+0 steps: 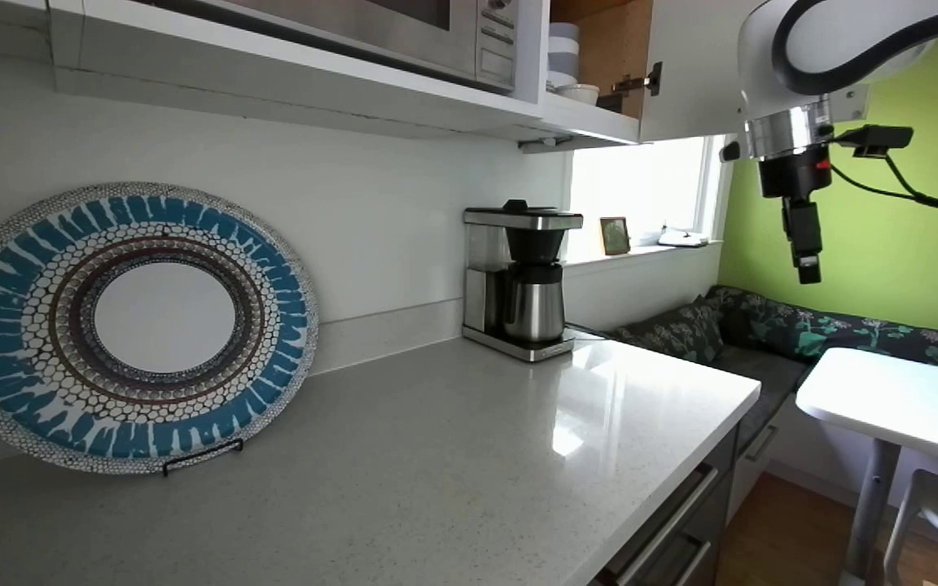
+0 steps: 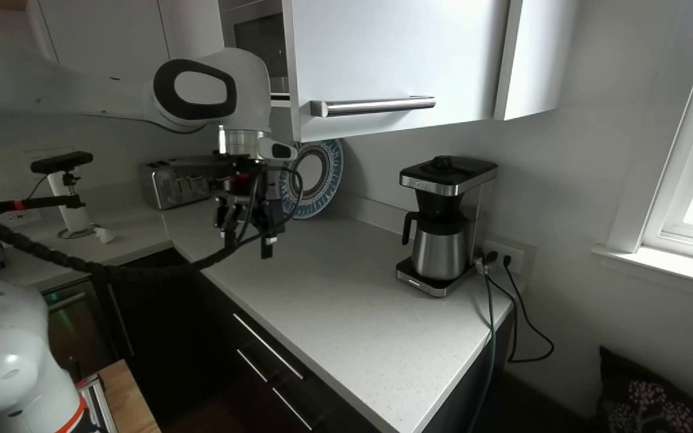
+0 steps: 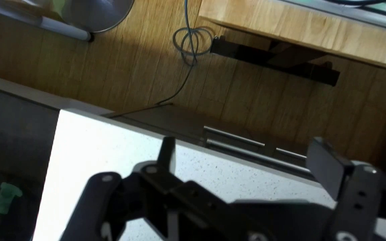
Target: Close the open upper cabinet door
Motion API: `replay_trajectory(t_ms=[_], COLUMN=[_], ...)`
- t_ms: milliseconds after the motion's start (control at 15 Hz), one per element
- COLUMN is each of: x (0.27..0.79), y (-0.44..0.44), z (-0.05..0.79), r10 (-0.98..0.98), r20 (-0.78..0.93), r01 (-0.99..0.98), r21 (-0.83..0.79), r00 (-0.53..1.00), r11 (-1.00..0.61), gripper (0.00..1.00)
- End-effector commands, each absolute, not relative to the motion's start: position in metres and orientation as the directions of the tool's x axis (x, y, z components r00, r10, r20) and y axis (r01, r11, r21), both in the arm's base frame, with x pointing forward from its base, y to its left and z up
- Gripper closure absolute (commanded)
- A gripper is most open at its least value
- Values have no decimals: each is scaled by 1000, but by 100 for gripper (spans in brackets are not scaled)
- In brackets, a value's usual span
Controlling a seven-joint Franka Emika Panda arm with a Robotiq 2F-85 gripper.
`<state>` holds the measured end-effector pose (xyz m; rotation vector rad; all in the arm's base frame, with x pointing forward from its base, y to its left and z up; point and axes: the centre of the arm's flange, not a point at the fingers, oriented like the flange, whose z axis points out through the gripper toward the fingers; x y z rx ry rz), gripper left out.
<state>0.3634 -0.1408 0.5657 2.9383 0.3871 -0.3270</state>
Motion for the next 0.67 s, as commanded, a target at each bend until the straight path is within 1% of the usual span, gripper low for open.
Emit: replay_trajectory(t_ms=[0, 267, 600], x=[312, 275, 242], y=[-161, -195, -228], z=[564, 571, 580], r10=[216, 173, 118], r20=[-258, -242, -184], r01=[241, 183, 116], r21=[71, 18, -20], r00=[942, 955, 976], r11=[-968, -983, -993], gripper=[0, 0, 0])
